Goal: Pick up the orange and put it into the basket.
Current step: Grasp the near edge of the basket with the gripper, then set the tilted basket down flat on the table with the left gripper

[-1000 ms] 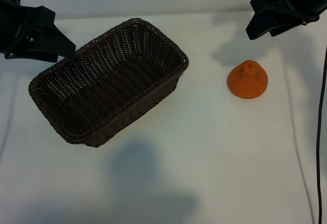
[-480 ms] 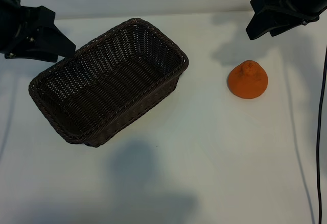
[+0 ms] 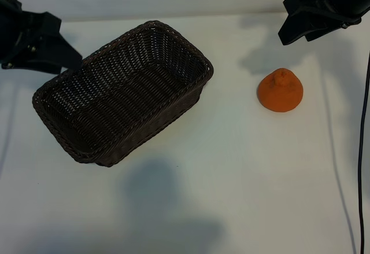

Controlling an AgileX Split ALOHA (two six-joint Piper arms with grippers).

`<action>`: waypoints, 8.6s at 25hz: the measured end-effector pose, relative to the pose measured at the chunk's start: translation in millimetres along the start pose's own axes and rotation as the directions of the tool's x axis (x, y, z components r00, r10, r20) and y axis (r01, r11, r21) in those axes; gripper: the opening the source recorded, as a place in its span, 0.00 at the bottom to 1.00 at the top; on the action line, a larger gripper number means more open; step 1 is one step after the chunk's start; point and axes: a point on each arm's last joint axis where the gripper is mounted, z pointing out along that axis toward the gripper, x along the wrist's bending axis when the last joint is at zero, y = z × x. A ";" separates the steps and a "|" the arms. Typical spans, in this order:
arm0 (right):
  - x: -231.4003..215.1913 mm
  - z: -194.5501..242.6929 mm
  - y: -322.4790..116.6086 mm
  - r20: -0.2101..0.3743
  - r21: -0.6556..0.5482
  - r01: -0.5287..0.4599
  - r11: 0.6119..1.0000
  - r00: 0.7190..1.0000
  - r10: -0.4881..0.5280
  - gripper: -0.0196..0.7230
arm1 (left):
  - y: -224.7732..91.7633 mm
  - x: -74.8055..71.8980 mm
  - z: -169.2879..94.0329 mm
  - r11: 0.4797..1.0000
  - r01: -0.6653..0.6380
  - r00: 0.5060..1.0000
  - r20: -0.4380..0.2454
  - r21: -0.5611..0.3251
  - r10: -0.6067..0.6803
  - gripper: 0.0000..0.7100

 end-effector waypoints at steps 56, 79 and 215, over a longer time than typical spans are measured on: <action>0.0 0.0 0.0 0.000 0.000 0.000 1.000 1.000 0.000 0.67 | -49.3 93.3 34.3 0.711 0.648 0.679 -0.217 -0.271 -0.701 0.65; 0.0 0.0 0.0 0.000 0.000 0.000 1.000 1.000 0.000 0.67 | -39.6 112.7 70.7 0.679 0.701 0.659 -0.163 -0.219 -0.734 0.65; 1.4 0.0 0.8 -0.015 -0.009 -0.006 1.000 1.000 0.006 0.67 | 71.0 91.7 192.2 0.942 0.210 0.975 -0.133 0.263 -0.180 0.23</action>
